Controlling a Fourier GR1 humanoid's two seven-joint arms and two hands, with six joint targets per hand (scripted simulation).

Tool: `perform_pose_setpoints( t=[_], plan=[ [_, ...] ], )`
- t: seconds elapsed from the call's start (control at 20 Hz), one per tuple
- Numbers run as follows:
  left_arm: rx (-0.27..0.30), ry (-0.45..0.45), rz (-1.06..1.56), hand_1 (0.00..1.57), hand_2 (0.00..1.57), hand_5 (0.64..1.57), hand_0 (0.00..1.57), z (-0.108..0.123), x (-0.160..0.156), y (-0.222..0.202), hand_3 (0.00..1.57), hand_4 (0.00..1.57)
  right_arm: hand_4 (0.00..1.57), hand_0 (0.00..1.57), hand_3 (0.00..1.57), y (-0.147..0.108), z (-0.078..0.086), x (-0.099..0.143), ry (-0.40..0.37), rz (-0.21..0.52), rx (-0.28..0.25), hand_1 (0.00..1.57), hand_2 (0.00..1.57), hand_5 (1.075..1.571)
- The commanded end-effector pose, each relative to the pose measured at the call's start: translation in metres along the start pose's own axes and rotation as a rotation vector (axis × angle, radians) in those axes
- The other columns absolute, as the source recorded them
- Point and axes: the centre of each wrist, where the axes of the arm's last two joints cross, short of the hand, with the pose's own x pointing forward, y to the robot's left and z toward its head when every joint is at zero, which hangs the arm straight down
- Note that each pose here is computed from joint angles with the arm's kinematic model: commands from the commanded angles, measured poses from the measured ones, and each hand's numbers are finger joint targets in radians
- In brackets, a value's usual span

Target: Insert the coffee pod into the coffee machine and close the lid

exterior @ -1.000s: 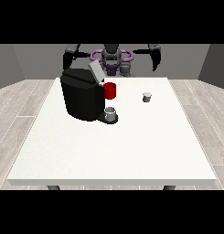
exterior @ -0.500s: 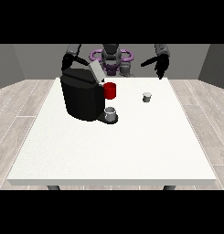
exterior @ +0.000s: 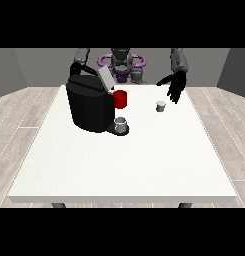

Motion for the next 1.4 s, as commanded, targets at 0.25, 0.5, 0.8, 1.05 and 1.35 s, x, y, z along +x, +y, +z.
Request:
perform_pose_setpoints(
  t=[0.25,0.5,0.8,1.05,1.35],
  plan=[
    [-0.035,0.071,-0.116,0.0,0.0,1.571,0.0,-0.023,-0.015,0.013,0.0,0.0,0.0,0.0,0.0,0.012,-0.015,0.005,0.028,-0.041,0.03,0.0,0.0,1.571],
    [0.001,0.023,-0.192,0.76,0.88,1.571,0.76,-0.041,-0.002,-0.014,0.62,0.0,0.0,0.0,0.0,-0.004,-0.021,-0.011,0.068,-0.007,0.026,0.0,0.0,1.571],
    [0.027,-0.082,-0.336,1.07,1.13,1.571,1.07,-0.056,0.016,-0.035,0.93,0.46,0.0,0.0,0.0,0.02,-0.027,-0.019,0.063,-0.014,0.008,0.0,0.0,1.571],
    [-0.024,0.015,-0.47,0.76,0.95,1.571,0.76,-0.046,-0.018,-0.033,0.81,0.34,0.0,0.0,0.0,0.018,-0.024,-0.006,0.046,-0.001,0.093,0.0,0.0,1.571],
    [-0.102,0.078,-0.548,0.75,0.94,1.571,0.75,-0.059,-0.007,-0.022,0.81,0.37,0.0,0.0,0.0,0.007,-0.03,-0.024,0.059,-0.039,0.072,0.0,0.0,1.571]
  ],
)
